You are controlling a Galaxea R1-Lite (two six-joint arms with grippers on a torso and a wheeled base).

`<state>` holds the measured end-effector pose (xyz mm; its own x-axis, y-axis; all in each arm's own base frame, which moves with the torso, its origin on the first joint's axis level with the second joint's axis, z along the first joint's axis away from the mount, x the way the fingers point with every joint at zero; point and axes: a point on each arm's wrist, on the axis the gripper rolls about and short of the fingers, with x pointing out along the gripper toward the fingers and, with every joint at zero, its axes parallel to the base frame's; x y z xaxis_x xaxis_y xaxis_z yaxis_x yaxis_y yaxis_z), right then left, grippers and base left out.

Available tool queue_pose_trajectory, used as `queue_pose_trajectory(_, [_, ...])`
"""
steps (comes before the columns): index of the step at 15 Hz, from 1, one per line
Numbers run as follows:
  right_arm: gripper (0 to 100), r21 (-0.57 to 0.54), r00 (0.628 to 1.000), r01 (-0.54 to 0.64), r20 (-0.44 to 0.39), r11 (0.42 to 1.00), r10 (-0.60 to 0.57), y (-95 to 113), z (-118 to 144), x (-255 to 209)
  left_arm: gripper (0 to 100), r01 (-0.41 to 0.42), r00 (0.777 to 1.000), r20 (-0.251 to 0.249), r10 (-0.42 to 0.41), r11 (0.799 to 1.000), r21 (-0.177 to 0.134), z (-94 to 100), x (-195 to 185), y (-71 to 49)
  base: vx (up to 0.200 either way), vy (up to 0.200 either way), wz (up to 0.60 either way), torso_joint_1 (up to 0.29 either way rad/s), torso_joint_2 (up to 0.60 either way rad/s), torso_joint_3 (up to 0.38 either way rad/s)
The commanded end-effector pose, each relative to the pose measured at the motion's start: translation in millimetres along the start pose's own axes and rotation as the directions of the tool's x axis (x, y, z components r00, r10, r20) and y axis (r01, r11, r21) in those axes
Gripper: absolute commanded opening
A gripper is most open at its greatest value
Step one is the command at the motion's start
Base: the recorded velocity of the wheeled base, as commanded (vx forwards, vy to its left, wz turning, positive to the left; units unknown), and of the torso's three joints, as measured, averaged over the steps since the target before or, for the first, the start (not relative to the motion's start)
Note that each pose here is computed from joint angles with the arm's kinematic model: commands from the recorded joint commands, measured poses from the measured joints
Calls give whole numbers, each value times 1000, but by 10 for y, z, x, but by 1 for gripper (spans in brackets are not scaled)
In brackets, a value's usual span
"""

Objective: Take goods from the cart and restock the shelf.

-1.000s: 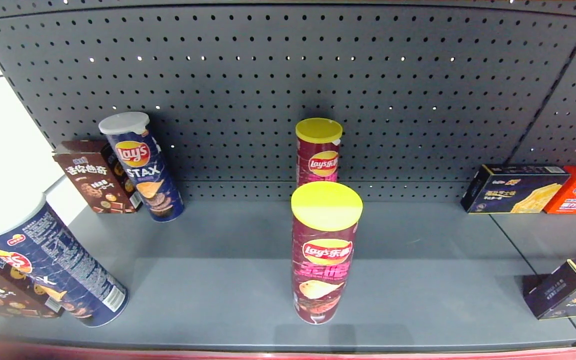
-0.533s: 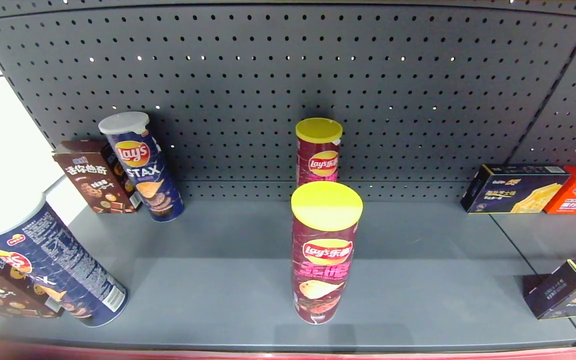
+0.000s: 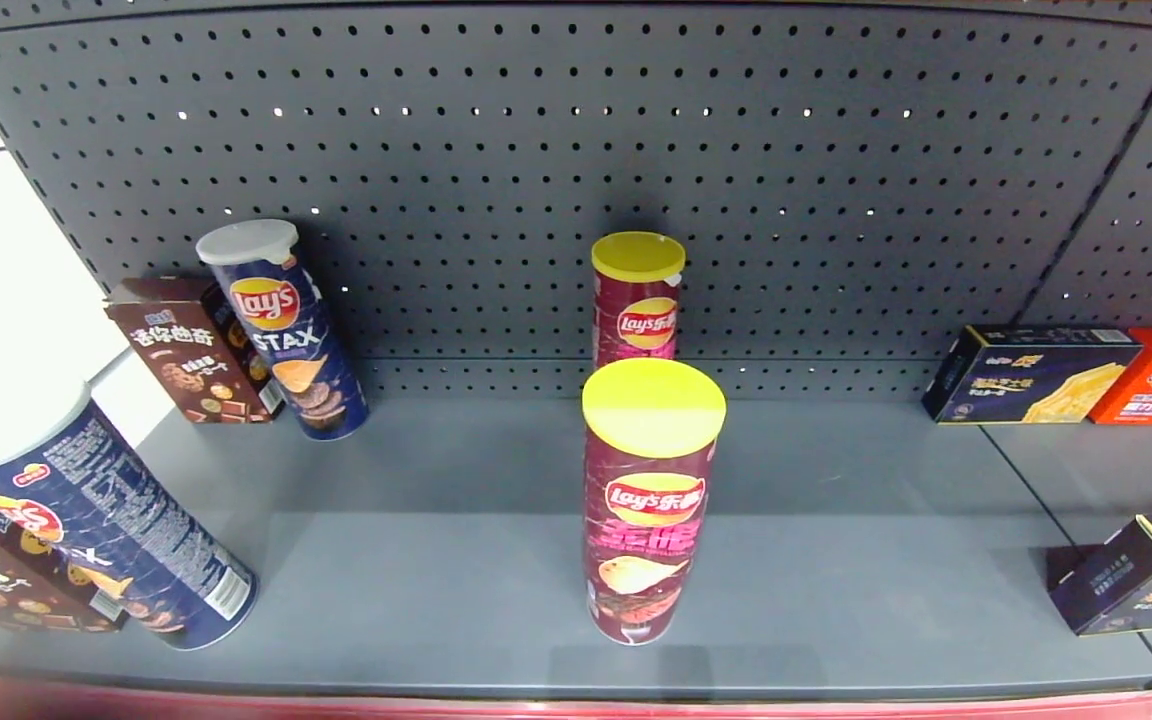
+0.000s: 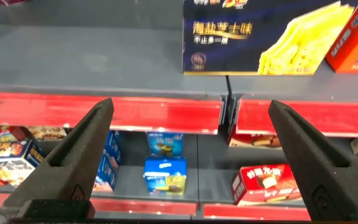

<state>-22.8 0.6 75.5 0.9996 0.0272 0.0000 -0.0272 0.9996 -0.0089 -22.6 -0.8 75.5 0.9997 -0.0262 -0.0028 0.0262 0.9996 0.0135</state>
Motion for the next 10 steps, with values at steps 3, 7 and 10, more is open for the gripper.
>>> queue_pose_trajectory(3, [100, 0, 1000, 0, 0, 1000, 0, 0, 0, 0, 100, 0, 1000, 0, 0, 1000, 0, 0, 0, 0, 0, 0, 0, 0, 0, 0])
queue_pose_trajectory(7, [100, 0, 1000, 0, 0, 1000, 0, 0, 0, 0, 100, 0, 1000, 0, 0, 1000, 0, 0, 0, 0, 0, 0, 0, 0, 0, 0])
queue_pose_trajectory(10, [100, 0, 1000, 0, 0, 1000, 0, 0, 2, 1, 100, 0, 1000, 0, 0, 1000, 0, 0, 0, 0, 0, 0, 0, 0, 0, 0])
